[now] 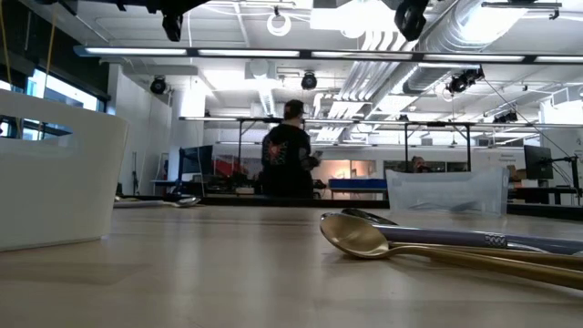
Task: Sort silverware by color (type)
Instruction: Put the black spoon into the transparent bin
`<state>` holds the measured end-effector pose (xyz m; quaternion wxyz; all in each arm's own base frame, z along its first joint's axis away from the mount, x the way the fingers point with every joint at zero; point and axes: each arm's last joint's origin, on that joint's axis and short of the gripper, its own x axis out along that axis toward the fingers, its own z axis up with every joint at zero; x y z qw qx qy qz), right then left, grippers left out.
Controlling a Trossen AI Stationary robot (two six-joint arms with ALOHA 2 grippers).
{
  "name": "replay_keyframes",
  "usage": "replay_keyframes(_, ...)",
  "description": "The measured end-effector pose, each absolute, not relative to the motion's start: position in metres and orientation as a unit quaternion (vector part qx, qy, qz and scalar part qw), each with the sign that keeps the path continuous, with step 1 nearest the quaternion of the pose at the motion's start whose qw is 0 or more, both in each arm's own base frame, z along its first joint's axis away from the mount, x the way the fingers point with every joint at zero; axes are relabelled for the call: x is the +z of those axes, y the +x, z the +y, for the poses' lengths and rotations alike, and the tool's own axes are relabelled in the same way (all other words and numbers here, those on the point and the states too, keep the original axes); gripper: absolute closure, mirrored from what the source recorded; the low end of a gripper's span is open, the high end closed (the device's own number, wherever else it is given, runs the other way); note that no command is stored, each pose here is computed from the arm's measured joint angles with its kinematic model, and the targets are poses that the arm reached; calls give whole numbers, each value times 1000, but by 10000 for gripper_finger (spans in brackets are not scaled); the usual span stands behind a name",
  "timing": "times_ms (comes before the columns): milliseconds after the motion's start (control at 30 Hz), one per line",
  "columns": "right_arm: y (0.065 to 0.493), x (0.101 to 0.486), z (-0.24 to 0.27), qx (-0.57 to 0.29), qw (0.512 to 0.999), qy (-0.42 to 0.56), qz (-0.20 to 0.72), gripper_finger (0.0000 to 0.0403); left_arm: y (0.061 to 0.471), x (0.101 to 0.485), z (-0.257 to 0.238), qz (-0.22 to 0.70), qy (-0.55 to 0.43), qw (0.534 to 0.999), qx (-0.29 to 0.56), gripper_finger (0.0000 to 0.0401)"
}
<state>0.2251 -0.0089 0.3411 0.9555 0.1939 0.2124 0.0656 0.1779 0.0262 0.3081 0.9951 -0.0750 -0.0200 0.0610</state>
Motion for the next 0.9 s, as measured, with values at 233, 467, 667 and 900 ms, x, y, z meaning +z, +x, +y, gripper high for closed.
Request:
replay_keyframes(233,263,309,52,50,840,336,423,403,177,309,27,-24,-74,994,73,401)
replay_keyframes(467,289,251,107,-21,737,417,532,403,177,309,27,-23,-63,994,81,401)
replay_keyframes(667,310,218,126,-71,709,436,550,403,177,308,27,-21,-63,995,81,401)
replay_keyframes(900,336,213,138,-174,692,340,612,403,177,308,27,-20,-64,994,82,401)
